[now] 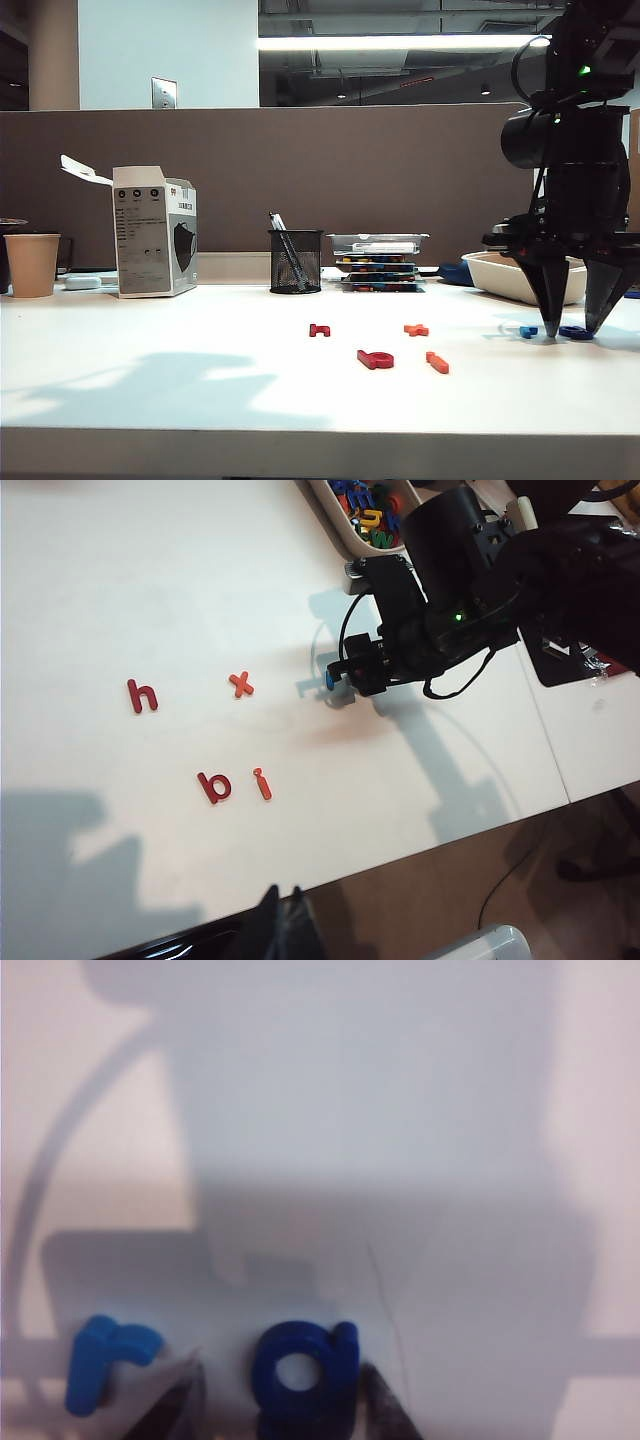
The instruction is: Select the appropriate letters from the row of letter magnets placed on the table to arrange into the word "big".
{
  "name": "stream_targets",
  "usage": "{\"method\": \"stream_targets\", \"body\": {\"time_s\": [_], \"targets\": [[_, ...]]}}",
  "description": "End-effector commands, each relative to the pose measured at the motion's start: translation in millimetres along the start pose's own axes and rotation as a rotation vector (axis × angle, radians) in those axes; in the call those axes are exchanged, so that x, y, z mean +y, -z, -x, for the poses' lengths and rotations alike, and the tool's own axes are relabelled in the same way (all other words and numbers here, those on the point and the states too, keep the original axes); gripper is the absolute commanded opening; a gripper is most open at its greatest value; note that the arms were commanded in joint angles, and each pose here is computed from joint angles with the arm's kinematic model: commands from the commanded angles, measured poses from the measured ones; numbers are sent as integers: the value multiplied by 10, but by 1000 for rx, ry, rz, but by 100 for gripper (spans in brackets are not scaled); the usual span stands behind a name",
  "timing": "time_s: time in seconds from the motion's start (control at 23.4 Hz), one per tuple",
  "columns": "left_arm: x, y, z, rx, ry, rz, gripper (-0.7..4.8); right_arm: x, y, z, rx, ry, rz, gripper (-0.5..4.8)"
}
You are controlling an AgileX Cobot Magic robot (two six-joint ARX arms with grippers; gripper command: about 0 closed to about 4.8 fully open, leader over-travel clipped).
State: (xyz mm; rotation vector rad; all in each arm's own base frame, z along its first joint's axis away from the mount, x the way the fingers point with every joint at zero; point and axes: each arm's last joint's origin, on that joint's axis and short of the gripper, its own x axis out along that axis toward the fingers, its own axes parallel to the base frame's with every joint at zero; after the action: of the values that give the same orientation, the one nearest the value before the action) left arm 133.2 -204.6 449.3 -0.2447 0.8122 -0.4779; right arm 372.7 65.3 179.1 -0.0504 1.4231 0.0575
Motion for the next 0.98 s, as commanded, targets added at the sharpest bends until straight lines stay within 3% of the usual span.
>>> {"method": "stream_targets", "body": {"time_s": [0.04, 0.13, 0.17, 0.21, 0.98], "targets": [[-5, -13, 16, -14, 9, 4, -5, -6, 38, -48, 44, 13, 4, 197], [-5, -13, 18, -14, 9, 4, -5, -6, 42, -48, 49, 14, 4, 177], [-5, -13, 18, -14, 9, 4, -5, -6, 44, -48, 50, 14, 4, 126], [-5, -13, 16, -14, 9, 4, -5, -6, 43, -48, 50, 14, 4, 111], [-5, -13, 18, -14, 9, 4, -5, -5, 28, -49, 34, 15, 4, 95]]}}
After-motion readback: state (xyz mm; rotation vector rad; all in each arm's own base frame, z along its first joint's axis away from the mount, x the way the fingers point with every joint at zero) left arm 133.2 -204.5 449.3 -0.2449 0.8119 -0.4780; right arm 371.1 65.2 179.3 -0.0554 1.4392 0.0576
